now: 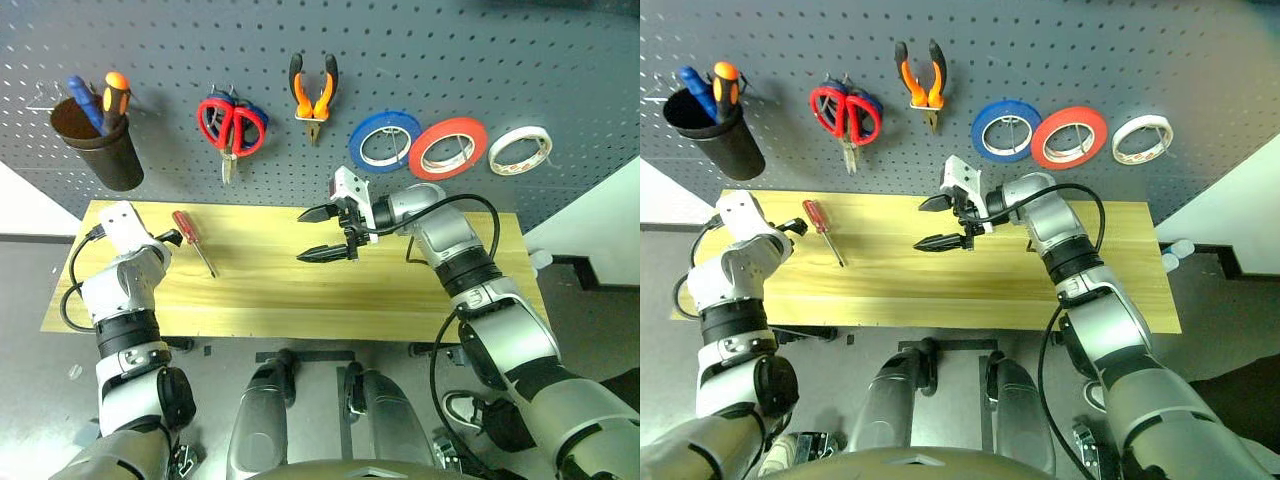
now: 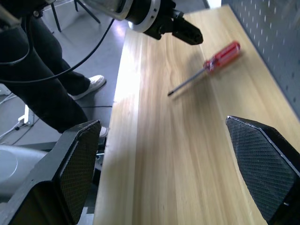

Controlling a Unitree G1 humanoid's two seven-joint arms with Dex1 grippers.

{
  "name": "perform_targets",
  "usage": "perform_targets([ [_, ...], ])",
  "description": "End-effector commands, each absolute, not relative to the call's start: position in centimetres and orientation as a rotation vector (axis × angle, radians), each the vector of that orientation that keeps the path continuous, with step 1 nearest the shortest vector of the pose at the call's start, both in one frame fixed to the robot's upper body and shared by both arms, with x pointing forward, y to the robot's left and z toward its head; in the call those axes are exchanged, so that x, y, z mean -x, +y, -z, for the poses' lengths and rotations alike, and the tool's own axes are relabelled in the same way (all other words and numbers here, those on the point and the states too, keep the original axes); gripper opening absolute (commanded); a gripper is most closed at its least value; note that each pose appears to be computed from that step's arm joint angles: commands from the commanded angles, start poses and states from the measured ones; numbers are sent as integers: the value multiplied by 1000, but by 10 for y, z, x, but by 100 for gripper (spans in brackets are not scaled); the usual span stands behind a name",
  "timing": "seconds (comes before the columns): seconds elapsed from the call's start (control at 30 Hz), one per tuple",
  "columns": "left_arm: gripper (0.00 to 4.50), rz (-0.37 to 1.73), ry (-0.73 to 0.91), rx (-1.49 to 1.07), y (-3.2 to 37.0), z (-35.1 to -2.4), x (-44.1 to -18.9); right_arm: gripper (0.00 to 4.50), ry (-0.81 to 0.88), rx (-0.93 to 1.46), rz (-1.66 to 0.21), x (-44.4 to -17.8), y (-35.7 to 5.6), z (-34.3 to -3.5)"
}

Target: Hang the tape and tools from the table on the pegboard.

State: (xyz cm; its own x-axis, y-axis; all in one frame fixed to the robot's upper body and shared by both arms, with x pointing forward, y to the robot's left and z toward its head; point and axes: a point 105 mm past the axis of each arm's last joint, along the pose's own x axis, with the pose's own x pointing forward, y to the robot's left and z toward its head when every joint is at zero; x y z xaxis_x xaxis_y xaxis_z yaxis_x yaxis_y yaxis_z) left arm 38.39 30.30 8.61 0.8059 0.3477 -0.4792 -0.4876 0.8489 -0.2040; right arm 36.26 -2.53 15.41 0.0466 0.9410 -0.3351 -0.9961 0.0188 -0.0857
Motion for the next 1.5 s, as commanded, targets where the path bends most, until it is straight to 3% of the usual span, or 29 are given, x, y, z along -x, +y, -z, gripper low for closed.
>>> perform_targets([
  [0.03,445,-441,391,304,306,-101,-397,450,185,349,-1530,-360,-27,-158],
  [0.33,445,-407,352,294,301,-114,-424,450,192,352,-1505,-358,-37,-158],
  [0.63,445,-464,478,354,285,-87,-426,450,224,357,-1485,-354,-47,-151],
  [0.73,390,-499,502,415,282,-77,-421,450,222,364,-1473,-355,-48,-151],
  [1.0,133,-575,570,520,273,-60,-409,450,204,390,-1452,-360,-51,-153],
  [1.07,87,-587,580,550,272,-58,-404,450,199,393,-1448,-361,-51,-155],
  [1.33,87,-470,584,521,264,-70,-390,450,166,408,-1448,-364,-51,-162],
  [1.5,87,-377,608,407,259,-82,-358,450,112,358,-1524,-351,-52,-181],
])
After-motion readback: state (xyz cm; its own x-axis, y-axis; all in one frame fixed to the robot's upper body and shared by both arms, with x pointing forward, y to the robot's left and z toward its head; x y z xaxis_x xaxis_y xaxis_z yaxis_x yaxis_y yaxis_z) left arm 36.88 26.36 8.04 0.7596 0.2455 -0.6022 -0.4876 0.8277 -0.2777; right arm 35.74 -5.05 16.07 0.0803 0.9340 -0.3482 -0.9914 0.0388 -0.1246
